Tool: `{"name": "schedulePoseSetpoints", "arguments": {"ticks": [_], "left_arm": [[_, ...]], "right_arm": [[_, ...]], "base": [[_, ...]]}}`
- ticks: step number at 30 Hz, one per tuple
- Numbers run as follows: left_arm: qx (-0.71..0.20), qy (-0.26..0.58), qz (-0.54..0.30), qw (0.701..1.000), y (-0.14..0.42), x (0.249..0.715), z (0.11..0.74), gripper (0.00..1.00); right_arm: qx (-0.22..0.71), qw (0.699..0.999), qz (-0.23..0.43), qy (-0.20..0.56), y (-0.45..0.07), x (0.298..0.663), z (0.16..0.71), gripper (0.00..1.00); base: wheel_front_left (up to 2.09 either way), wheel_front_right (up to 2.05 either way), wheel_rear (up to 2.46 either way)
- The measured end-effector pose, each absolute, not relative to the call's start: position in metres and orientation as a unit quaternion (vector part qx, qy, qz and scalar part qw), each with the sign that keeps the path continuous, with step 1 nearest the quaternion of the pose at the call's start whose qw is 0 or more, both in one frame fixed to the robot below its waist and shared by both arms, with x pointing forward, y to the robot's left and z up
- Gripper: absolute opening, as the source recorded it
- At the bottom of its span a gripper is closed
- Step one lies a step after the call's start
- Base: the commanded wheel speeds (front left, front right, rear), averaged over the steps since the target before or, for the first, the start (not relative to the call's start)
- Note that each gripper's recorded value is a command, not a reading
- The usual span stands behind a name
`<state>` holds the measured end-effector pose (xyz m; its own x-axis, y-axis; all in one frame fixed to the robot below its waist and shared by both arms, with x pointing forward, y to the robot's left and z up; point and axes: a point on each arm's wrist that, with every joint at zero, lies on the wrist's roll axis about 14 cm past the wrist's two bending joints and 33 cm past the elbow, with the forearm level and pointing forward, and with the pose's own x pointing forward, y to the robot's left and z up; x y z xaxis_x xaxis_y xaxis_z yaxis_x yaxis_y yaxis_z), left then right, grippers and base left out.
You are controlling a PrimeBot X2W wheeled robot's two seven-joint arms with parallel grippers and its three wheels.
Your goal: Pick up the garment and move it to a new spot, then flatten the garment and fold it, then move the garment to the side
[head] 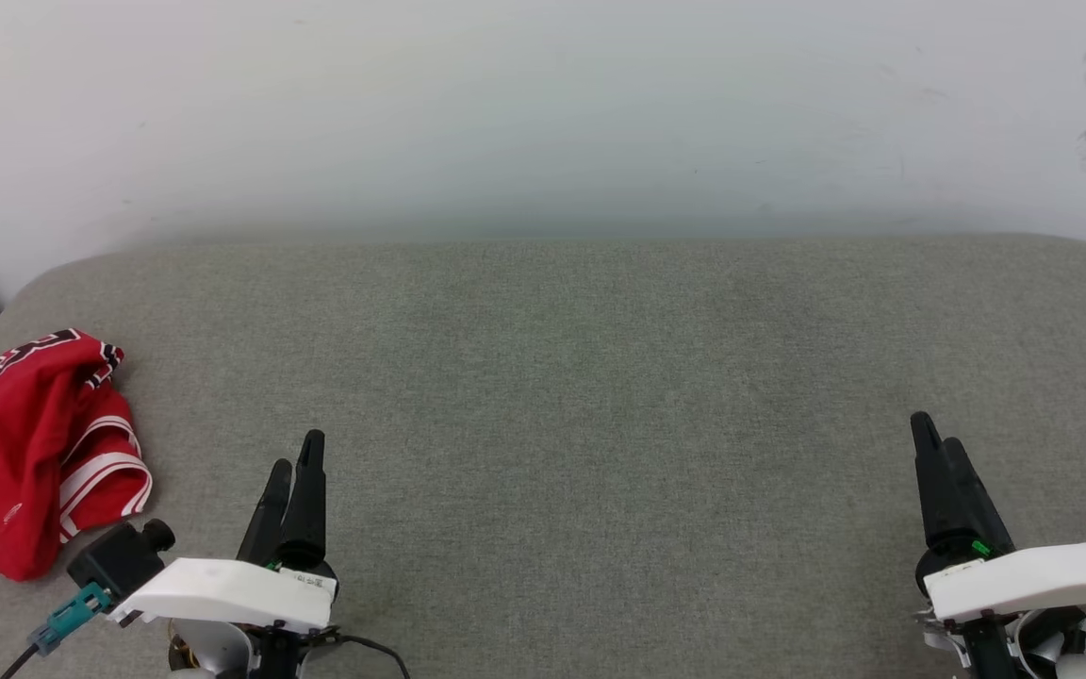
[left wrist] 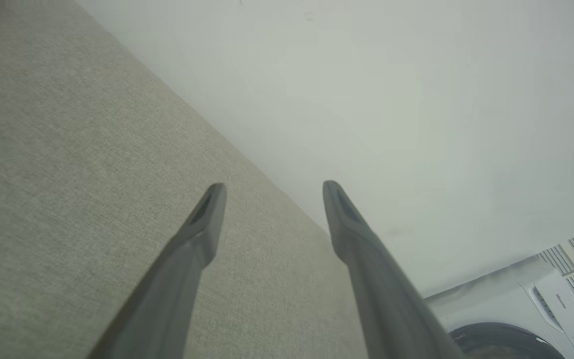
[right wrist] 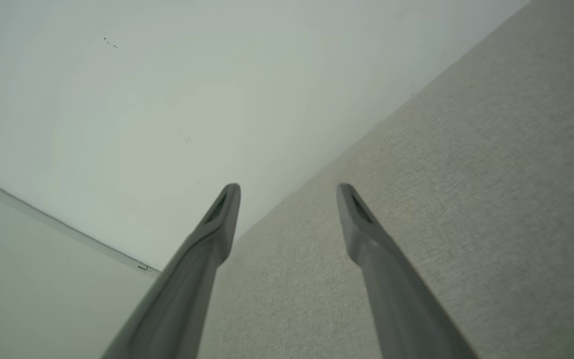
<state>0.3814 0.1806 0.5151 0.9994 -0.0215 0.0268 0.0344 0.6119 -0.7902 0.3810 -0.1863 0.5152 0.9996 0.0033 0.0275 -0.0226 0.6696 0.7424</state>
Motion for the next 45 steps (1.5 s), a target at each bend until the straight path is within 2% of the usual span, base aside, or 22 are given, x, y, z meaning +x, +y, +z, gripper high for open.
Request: {"name": "schedulePoseSetpoints", "arguments": {"ticks": [9, 20, 45], "left_arm": [[-0.360, -0.013, -0.028, 0.933, 0.176, 0.381, 0.519, 1.00], [-0.276, -0.021, -0.037, 0.960, 0.173, 0.383, 0.522, 1.00], [-0.138, -0.048, -0.068, 0.987, 0.160, 0.383, 0.532, 1.00]], "right_arm": [[0.323, 0.946, 0.015, -0.022, -0.185, 0.381, 0.523, 1.00], [0.240, 0.970, 0.025, -0.028, -0.183, 0.381, 0.530, 1.00], [0.096, 0.994, 0.030, -0.038, -0.182, 0.377, 0.538, 1.00]], "base": [[0.00, 0.00, 0.00], [0.00, 0.00, 0.00], [0.00, 0.00, 0.00]]}}
